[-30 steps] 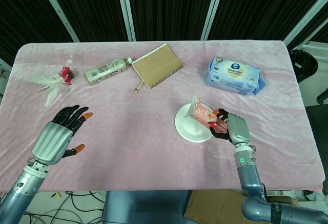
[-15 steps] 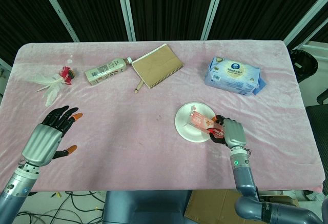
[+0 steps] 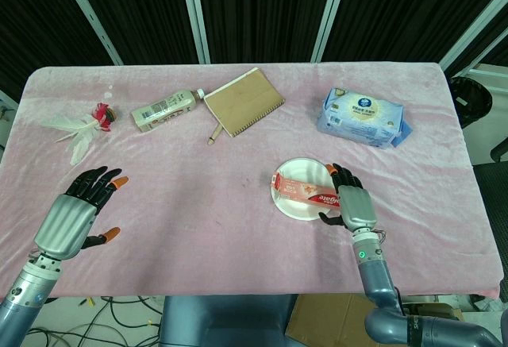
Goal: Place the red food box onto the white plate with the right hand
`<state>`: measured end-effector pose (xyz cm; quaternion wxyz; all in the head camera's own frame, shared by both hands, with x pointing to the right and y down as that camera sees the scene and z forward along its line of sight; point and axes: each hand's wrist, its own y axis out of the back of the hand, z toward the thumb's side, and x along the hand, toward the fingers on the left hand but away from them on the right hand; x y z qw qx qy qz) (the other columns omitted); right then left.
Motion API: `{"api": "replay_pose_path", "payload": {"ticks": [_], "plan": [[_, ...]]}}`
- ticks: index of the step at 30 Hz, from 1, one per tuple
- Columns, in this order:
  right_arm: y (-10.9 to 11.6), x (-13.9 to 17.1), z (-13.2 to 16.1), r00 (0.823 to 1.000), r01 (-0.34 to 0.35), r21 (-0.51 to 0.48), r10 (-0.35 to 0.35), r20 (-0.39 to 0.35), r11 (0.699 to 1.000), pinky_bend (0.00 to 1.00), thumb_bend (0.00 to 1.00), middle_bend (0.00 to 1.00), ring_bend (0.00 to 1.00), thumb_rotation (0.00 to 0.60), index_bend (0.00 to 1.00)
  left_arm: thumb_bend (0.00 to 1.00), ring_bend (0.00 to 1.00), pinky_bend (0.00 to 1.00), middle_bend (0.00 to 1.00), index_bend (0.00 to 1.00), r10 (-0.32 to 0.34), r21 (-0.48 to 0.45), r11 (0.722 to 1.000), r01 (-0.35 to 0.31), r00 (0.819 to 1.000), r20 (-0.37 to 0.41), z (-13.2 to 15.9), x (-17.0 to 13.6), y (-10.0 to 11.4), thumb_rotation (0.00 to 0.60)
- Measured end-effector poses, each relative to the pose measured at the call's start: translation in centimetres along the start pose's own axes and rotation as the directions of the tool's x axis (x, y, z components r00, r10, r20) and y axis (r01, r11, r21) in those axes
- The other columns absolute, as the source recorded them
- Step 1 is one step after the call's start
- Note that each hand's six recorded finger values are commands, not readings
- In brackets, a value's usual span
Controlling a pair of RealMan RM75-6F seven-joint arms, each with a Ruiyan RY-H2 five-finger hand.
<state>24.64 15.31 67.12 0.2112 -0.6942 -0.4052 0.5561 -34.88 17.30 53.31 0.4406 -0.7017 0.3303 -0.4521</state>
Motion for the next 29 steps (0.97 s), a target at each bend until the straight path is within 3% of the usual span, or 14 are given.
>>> {"api": "replay_pose_path", "payload": {"ticks": [5, 10, 16, 21, 26, 29], "plan": [[1.1, 1.1, 0.0, 0.999, 0.014, 0.020, -0.013, -0.036, 1.000, 0.10, 0.16, 0.00, 0.00, 0.600, 0.00, 0.00, 0.04, 0.08, 0.07, 0.13, -0.004, -0.005, 1.000, 0.004, 1.000, -0.008, 0.0, -0.6, -0.3, 0.600], [3.5, 3.3, -1.9, 0.996, 0.059, 0.119, -0.049, -0.079, 0.991, 0.09, 0.15, 0.00, 0.00, 0.600, 0.00, 0.00, 0.00, 0.02, 0.00, 0.05, -0.030, 0.002, 1.000, 0.030, 0.999, -0.035, -0.7, -2.0, -1.2, 0.600], [7.0, 8.5, -7.3, 0.993, 0.109, 0.250, -0.098, -0.060, 0.962, 0.07, 0.13, 0.00, 0.00, 0.600, 0.00, 0.00, 0.00, 0.00, 0.00, 0.00, -0.045, 0.037, 0.998, 0.048, 0.996, -0.076, -2.1, -4.2, -2.3, 0.600], [9.6, 13.6, -12.0, 0.986, 0.162, 0.341, -0.168, -0.013, 0.926, 0.07, 0.13, 0.00, 0.00, 0.600, 0.00, 0.00, 0.00, 0.00, 0.00, 0.00, -0.038, 0.061, 0.997, 0.048, 0.986, -0.160, -4.3, -7.0, -3.1, 0.600], [11.5, 17.4, -14.8, 0.970, 0.230, 0.389, -0.245, -0.013, 0.892, 0.07, 0.13, 0.00, 0.00, 0.600, 0.00, 0.00, 0.00, 0.00, 0.00, 0.00, 0.017, 0.068, 0.998, -0.003, 0.977, -0.210, -5.5, -8.5, -3.1, 0.600], [11.6, 18.3, -15.6, 0.969, 0.227, 0.385, -0.246, -0.002, 0.894, 0.07, 0.13, 0.00, 0.00, 0.600, 0.00, 0.00, 0.00, 0.00, 0.00, 0.00, 0.008, 0.041, 0.999, 0.001, 0.975, -0.223, -5.5, -8.4, -3.5, 0.600]]}}
